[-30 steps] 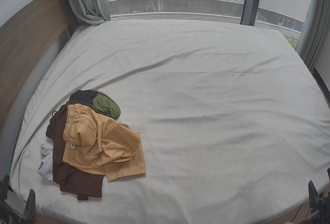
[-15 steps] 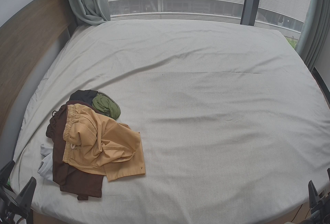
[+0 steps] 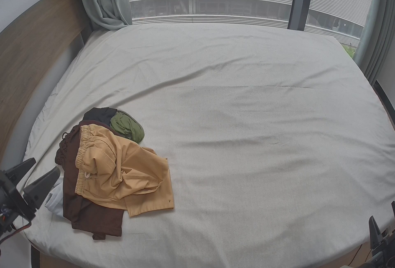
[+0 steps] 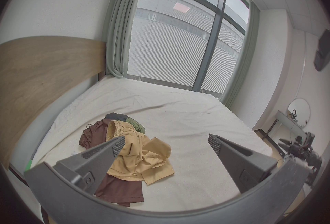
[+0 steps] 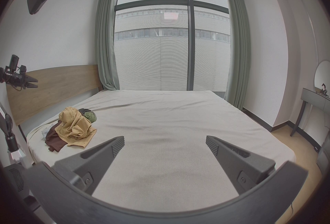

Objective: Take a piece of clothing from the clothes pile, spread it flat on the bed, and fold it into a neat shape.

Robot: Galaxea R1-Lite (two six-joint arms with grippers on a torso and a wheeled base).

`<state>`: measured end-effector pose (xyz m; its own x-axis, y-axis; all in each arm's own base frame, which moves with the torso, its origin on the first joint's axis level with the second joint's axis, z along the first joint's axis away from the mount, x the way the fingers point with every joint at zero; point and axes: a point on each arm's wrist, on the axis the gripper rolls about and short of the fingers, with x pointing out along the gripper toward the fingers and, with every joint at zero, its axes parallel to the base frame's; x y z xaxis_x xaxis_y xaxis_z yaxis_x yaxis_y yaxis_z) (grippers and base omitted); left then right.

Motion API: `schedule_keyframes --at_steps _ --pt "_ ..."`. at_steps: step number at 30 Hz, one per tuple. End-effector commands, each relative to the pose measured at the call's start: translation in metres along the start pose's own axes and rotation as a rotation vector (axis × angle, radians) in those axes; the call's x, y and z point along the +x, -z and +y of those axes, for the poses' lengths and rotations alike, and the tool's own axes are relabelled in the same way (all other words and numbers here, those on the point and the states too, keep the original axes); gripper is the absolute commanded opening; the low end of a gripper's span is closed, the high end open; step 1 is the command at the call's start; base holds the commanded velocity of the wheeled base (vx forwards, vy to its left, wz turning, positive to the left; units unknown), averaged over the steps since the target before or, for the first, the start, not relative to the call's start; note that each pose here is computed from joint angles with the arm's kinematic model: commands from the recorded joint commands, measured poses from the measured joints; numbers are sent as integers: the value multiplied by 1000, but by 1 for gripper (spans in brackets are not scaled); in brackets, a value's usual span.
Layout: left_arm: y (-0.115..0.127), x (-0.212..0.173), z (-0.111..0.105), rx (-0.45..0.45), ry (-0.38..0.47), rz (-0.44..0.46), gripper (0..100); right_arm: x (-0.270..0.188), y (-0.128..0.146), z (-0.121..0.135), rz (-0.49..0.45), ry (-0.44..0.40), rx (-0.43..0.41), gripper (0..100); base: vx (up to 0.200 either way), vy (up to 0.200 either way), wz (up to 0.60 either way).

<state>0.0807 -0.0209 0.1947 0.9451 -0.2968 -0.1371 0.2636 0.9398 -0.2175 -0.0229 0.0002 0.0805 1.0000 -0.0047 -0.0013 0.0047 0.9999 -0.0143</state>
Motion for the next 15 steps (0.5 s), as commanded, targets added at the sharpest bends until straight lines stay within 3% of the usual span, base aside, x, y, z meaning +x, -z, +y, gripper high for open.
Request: schedule_keyframes --at_steps 1,15 --pt "-9 44 13 -61 -76 105 100 0 4 0 -1 0 2 100 0 0 0" --pt "-13 98 73 -147 -5 109 100 0 4 0 -1 -2 7 100 0 0 0"
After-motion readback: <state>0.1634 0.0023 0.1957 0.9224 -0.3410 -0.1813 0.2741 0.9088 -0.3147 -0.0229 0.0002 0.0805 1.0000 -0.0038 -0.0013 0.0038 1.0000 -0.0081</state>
